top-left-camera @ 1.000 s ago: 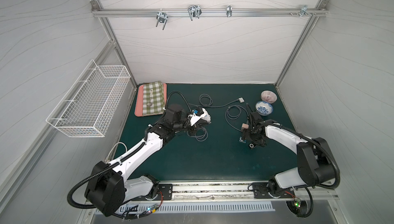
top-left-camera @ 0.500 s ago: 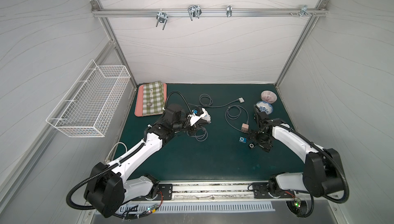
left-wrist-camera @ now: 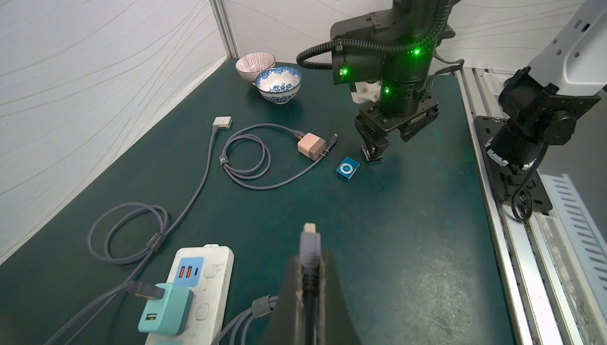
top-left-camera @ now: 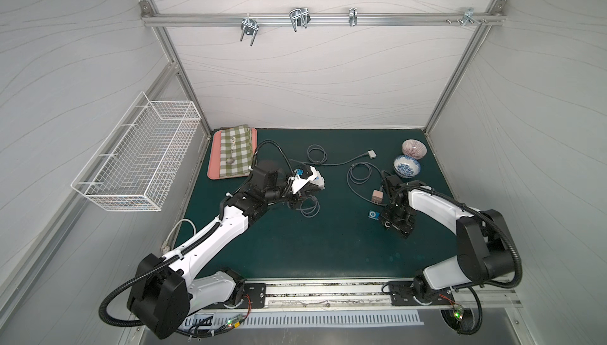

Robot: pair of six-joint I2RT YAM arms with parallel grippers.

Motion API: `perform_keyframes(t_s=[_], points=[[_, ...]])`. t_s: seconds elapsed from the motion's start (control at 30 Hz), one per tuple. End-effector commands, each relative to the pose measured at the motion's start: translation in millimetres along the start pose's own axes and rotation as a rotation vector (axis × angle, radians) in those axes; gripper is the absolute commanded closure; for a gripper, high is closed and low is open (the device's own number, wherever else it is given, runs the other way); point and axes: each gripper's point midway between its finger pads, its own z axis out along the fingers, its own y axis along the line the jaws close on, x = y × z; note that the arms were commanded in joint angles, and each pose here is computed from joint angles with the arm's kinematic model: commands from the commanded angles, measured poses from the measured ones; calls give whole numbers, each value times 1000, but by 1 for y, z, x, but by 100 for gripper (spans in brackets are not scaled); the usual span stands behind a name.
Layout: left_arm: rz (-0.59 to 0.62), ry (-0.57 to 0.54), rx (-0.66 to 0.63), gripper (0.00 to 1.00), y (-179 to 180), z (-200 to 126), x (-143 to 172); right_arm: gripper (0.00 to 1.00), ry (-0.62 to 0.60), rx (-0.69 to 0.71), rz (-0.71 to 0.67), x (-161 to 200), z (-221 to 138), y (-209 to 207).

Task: Charge mp3
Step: Move the mp3 player to the center of the board.

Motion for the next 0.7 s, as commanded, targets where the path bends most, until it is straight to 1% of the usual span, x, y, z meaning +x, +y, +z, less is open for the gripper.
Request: perform_keyframes(t_s=[0.0, 0.23, 0.47, 0.57, 0.67], points=[[35, -28, -8, 100, 1, -6, -12, 27, -59, 8, 56, -10, 1, 2], [34, -27, -7, 100, 1, -6, -12, 27, -100, -22, 42, -14, -2, 14], [29, -25, -3, 100, 2, -5, -12, 27, -70, -38, 45, -10, 8, 23], [31, -22, -5, 100, 2, -5, -12, 28, -63, -18, 34, -8, 14, 22], [32, -17, -10, 100, 2, -5, -11, 32, -69, -12, 8, -6, 15, 23]])
